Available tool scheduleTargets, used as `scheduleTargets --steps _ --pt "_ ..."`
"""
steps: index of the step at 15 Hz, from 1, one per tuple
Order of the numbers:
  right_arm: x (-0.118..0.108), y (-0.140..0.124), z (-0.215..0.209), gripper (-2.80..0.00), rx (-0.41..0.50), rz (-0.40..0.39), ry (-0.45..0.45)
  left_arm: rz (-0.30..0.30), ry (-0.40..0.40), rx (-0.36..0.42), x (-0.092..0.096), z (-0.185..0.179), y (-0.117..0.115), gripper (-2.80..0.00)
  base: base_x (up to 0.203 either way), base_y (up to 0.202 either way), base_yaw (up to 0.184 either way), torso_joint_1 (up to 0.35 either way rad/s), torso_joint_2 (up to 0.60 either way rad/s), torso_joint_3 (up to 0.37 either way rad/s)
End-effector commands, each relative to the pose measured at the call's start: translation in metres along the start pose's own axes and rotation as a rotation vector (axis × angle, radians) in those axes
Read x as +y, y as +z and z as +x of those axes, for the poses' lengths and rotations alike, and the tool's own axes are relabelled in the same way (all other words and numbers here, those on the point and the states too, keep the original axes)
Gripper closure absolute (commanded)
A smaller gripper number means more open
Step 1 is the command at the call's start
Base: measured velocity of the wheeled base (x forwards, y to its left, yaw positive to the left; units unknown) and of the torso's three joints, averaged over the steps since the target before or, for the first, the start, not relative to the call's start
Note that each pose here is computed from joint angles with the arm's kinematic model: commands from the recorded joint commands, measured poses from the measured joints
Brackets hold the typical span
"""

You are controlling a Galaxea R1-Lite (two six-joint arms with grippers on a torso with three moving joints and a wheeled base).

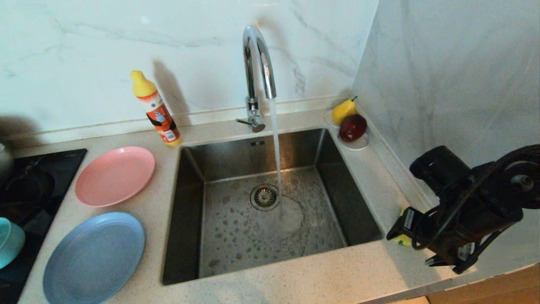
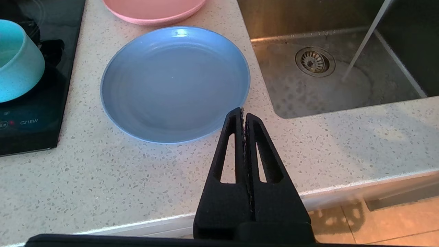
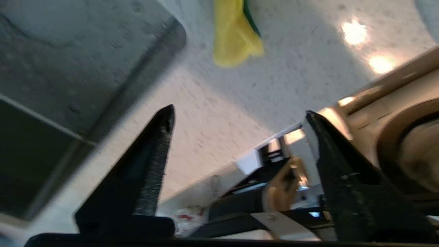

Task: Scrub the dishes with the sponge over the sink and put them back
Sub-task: Pick up a bowl and the sponge

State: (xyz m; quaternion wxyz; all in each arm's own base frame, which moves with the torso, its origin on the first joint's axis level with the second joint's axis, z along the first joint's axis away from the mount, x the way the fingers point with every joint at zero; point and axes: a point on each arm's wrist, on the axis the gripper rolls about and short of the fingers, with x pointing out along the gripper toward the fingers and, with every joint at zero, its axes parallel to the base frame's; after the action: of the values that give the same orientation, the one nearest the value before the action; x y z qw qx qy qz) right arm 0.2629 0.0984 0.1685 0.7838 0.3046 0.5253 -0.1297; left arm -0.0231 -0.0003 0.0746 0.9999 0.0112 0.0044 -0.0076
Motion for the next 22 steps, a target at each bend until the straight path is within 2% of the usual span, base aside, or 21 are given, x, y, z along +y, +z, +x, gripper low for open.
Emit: scheduleTargets --steps 1,7,13,18,22 --pt "0.003 0.008 0.01 -2.8 0.014 0.045 0.006 0.0 0.0 0.002 0.0 0.0 0.0 0.0 0.0 0.0 0.0 0.0 0.0 0.0" --pt "0.006 0.034 0.03 -2.8 0.028 0.112 0.009 0.0 0.0 0.002 0.0 0.0 0.0 0.0 0.0 0.0 0.0 0.0 0.0 0.0" --pt "0.022 0.051 0.034 -2.8 0.0 0.121 0.045 0.0 0.0 0.002 0.0 0.0 0.0 0.0 0.0 0.0 0.0 0.0 0.0 0.0" --pt "0.022 0.073 0.036 -2.8 -0.039 0.16 0.054 0.0 0.0 0.002 0.0 0.0 0.0 0.0 0.0 0.0 0.0 0.0 0.0 0.0" --pt "0.021 0.074 0.036 -2.8 -0.044 0.164 0.049 0.0 0.0 0.002 0.0 0.0 0.0 0.0 0.0 0.0 0.0 0.0 0.0 0.0"
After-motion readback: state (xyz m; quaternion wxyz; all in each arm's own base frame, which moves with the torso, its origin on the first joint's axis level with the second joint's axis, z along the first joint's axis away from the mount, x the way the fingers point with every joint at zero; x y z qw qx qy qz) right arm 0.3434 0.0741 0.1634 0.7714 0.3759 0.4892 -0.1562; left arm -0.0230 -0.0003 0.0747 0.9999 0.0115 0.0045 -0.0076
